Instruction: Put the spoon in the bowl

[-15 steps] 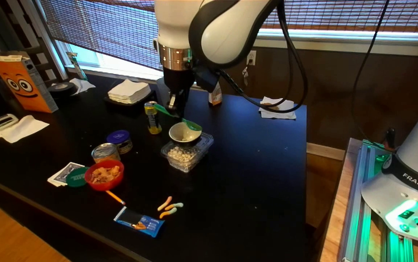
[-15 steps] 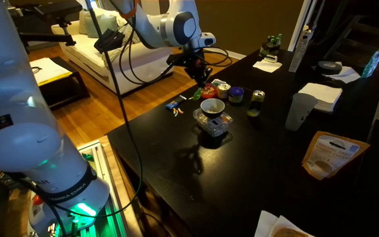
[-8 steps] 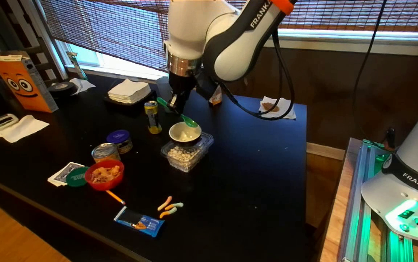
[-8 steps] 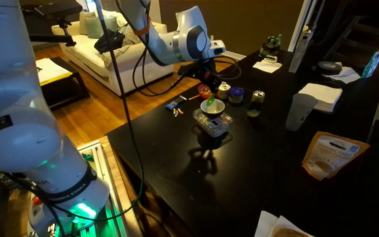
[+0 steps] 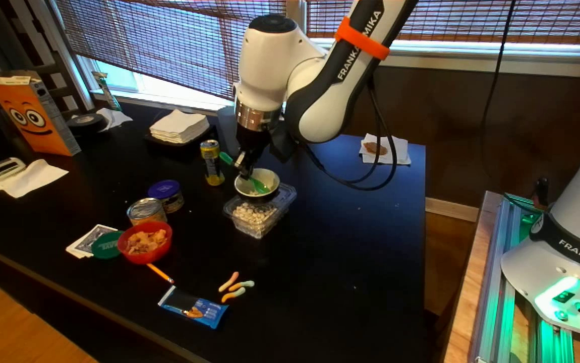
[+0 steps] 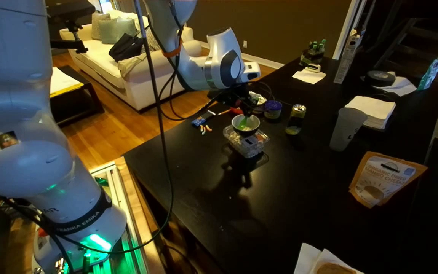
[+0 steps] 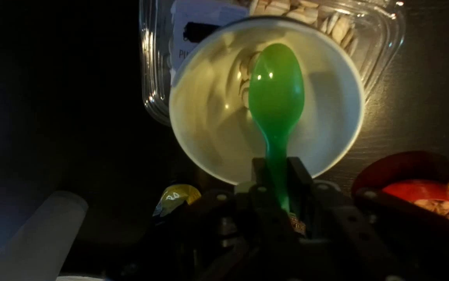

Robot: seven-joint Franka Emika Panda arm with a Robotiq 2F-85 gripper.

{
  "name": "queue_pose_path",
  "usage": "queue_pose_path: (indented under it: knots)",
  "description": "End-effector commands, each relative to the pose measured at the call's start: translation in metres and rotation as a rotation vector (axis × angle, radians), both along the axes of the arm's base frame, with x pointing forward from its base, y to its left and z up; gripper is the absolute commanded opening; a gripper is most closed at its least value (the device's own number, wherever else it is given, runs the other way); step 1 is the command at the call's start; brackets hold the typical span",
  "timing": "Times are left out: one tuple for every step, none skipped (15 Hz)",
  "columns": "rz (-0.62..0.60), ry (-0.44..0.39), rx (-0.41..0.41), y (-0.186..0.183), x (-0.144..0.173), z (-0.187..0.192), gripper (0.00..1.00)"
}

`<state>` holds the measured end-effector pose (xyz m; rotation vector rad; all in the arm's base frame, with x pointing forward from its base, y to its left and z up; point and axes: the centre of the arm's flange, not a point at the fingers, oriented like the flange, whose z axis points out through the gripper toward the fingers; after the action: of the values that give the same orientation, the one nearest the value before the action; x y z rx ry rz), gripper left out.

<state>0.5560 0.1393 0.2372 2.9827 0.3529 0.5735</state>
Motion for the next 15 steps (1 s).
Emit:
queue_pose_path:
  knots:
    - [-0.008,-0.02,0.006,0.004,0.003,-0.012,0.04]
    - [-0.008,-0.02,0.0,0.004,0.003,-0.014,0.04]
    - [-0.005,-0.011,0.011,0.005,0.002,-0.014,0.08]
    - [0.005,-0.011,0.002,0.007,0.002,-0.012,0.41]
    - [0.012,-0.01,-0.009,0.01,0.001,-0.009,0.43]
    - [0.023,-0.007,-0.016,0.016,-0.001,-0.003,0.48]
    - [0.03,-0.008,-0.026,0.022,-0.002,0.003,0.55]
    - [0.034,0.006,-0.045,0.029,-0.005,0.011,0.63]
    - [0.029,0.019,-0.059,0.035,-0.009,0.018,0.69]
    - [0.025,0.044,-0.058,0.043,-0.014,0.026,0.75]
    - [0.018,0.06,-0.068,0.049,-0.019,0.033,0.83]
    - [0.011,0.082,-0.059,0.057,-0.027,0.043,0.89]
    - [0.004,0.097,-0.054,0.065,-0.033,0.051,0.98]
    - [-0.004,0.113,-0.047,0.072,-0.039,0.058,0.99]
    - [-0.015,0.134,-0.041,0.08,-0.047,0.066,1.0]
